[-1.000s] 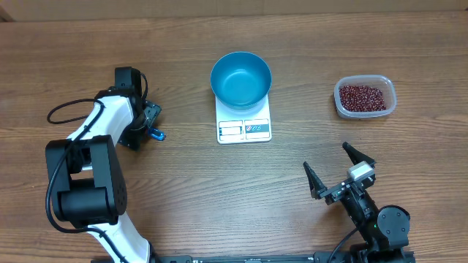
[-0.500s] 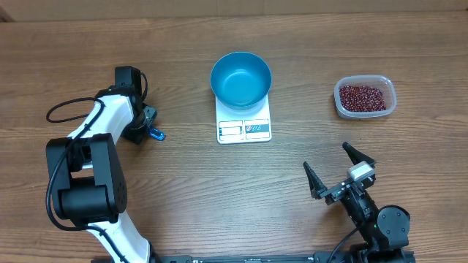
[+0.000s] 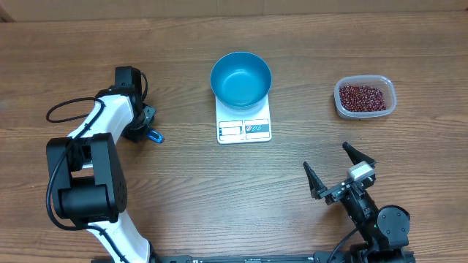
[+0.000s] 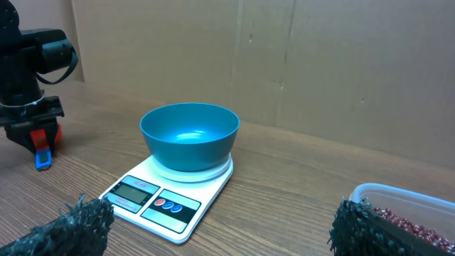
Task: Scoop item into bowl and weigh 150g on scale
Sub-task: 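Lower the left gripper and close it on the scoop handle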
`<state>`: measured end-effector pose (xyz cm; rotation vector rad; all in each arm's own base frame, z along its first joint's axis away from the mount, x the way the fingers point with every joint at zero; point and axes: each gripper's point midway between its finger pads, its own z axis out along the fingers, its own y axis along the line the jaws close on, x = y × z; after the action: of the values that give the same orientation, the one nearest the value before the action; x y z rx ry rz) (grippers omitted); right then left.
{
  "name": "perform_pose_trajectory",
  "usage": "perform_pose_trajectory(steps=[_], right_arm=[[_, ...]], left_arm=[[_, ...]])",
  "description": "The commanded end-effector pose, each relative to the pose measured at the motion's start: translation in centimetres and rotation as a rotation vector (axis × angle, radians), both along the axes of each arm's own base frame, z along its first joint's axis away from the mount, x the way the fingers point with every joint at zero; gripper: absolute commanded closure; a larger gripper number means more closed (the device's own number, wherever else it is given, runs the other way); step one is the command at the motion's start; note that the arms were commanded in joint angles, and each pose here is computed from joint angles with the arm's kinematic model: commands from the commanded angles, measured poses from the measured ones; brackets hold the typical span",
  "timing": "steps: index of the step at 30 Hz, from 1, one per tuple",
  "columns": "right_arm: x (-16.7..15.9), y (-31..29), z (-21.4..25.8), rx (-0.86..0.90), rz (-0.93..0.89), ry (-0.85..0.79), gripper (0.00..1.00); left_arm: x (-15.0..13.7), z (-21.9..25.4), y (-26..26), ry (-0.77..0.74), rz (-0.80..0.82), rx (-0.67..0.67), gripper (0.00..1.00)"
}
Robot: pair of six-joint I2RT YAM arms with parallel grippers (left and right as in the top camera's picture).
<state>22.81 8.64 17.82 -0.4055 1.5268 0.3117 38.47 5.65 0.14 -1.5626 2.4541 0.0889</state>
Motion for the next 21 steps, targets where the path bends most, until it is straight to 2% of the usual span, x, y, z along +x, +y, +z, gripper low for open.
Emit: perform_pose_trajectory(steps=[1, 9, 21], right_arm=[[0.02, 0.02, -0.24, 0.004, -0.002, 0.000, 0.00], [0.02, 0.02, -0.24, 0.004, -0.002, 0.000, 0.00], [0.02, 0.02, -0.24, 0.004, -0.002, 0.000, 0.00]], left_arm=[[-0.02, -0.87, 0.32, 0.018, 0.013, 0.003, 0.76], [-0.08, -0.88, 0.29, 0.020, 0.012, 0.002, 0.81], [-0.21, -0.99, -0.34, 0.026, 0.006, -0.034, 0.93]])
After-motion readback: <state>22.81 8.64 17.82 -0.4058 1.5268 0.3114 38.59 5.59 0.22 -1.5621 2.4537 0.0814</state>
